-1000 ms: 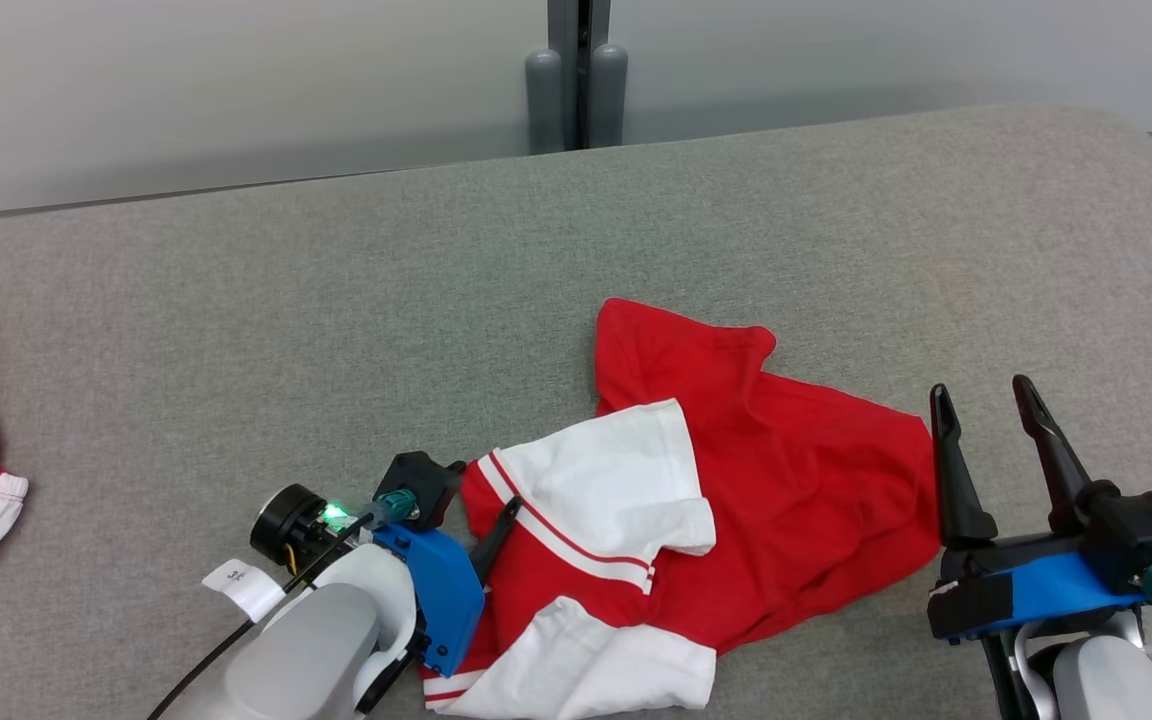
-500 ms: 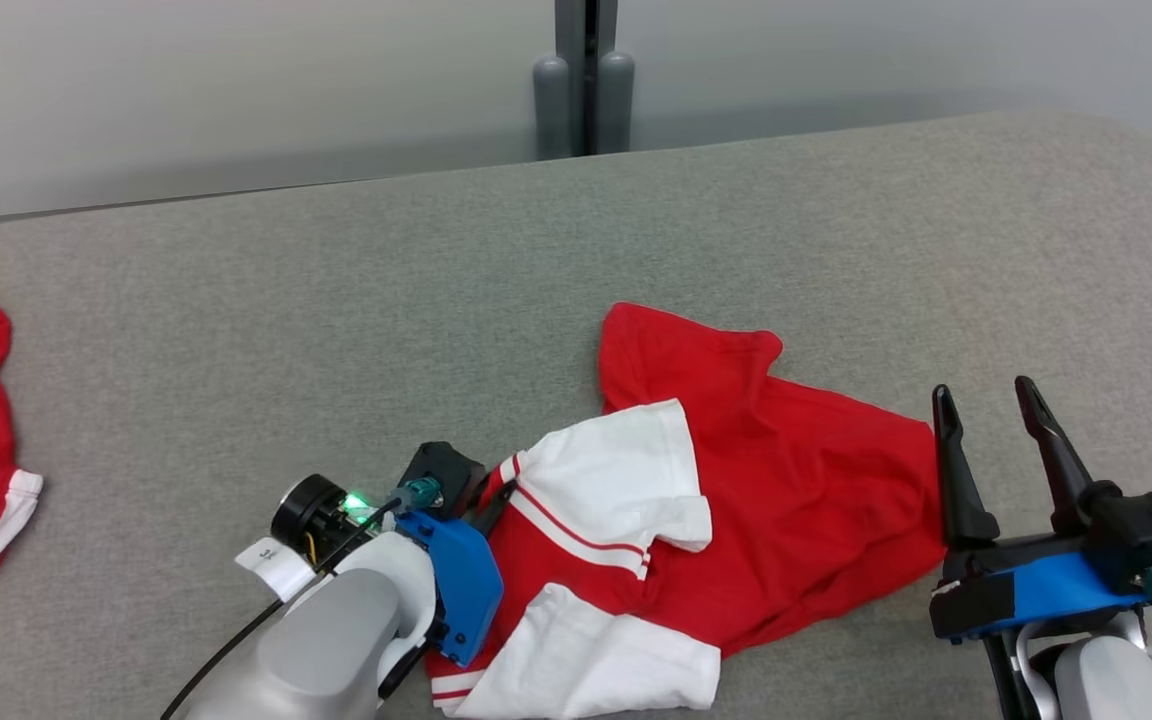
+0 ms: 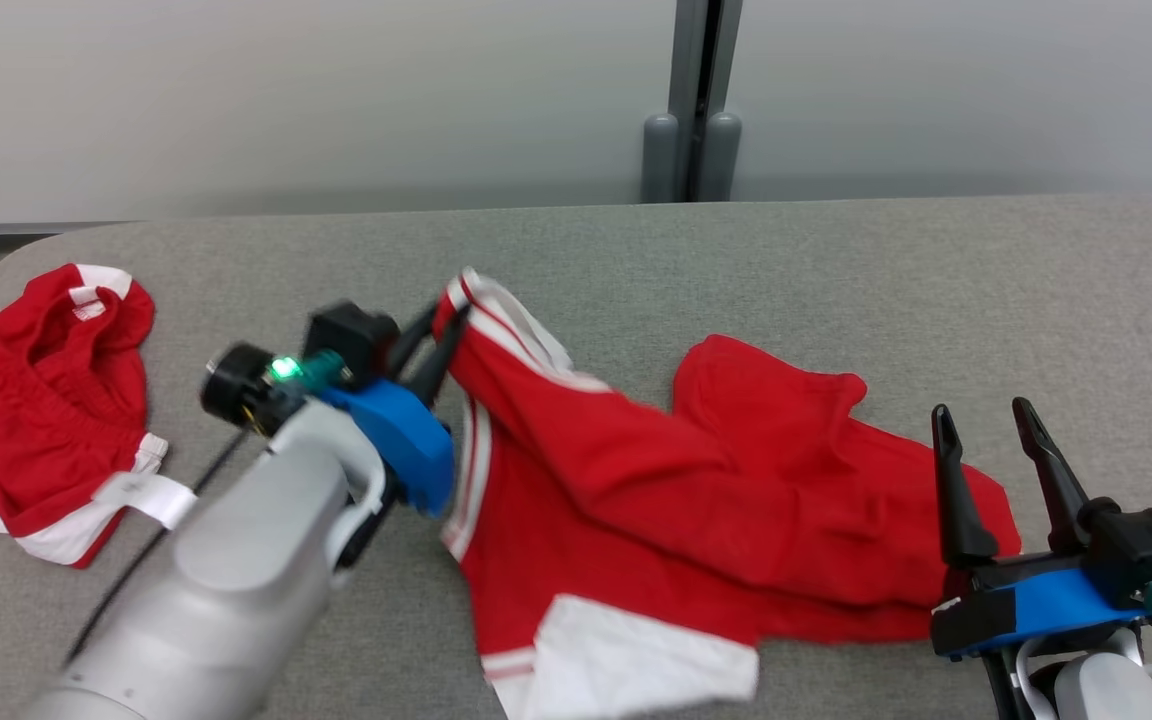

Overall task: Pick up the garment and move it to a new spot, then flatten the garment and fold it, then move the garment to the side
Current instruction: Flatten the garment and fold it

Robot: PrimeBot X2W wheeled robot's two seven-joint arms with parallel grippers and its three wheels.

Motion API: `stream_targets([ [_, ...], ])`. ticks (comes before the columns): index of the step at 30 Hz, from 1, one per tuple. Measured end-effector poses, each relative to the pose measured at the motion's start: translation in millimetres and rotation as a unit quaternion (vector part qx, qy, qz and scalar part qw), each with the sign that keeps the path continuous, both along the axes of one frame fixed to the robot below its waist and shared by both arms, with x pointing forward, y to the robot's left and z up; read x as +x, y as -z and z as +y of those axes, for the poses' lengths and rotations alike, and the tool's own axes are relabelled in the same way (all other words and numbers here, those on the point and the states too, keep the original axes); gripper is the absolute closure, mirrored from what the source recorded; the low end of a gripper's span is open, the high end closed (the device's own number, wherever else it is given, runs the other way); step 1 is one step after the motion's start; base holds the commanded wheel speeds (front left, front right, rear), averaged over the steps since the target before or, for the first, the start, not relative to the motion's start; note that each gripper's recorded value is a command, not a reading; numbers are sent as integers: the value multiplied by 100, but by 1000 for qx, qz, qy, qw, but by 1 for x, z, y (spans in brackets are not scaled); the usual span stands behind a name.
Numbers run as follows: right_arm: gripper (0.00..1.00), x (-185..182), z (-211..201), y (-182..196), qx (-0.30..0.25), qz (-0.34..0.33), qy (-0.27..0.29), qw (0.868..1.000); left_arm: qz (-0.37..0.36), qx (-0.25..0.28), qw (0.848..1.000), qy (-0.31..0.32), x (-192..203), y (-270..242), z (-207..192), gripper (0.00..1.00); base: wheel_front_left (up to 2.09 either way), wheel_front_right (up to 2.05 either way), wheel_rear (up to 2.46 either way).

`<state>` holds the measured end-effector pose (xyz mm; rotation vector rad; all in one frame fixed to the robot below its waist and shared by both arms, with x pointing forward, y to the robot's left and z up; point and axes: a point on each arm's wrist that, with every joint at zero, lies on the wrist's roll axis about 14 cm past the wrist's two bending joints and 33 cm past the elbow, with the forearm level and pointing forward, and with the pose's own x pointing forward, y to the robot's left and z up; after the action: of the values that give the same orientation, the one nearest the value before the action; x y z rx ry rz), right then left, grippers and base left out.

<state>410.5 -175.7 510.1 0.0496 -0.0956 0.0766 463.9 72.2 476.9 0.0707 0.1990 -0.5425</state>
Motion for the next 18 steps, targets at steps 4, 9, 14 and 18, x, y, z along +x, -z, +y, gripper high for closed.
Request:
stream_targets([
  [4,0,2,4,1,2,0,-6,1000,-61,-13,998,-28,20,-44,22,100,0,0,0],
  [9,0,3,2,3,5,4,-2,1000,-92,-17,995,-45,31,-64,41,100,0,0,0],
  [14,0,1,-5,8,8,12,8,1000,-95,-13,994,-49,39,-64,47,100,0,0,0],
  [18,0,1,-12,11,9,15,18,1000,-89,-11,995,-50,46,-58,46,100,0,0,0],
])
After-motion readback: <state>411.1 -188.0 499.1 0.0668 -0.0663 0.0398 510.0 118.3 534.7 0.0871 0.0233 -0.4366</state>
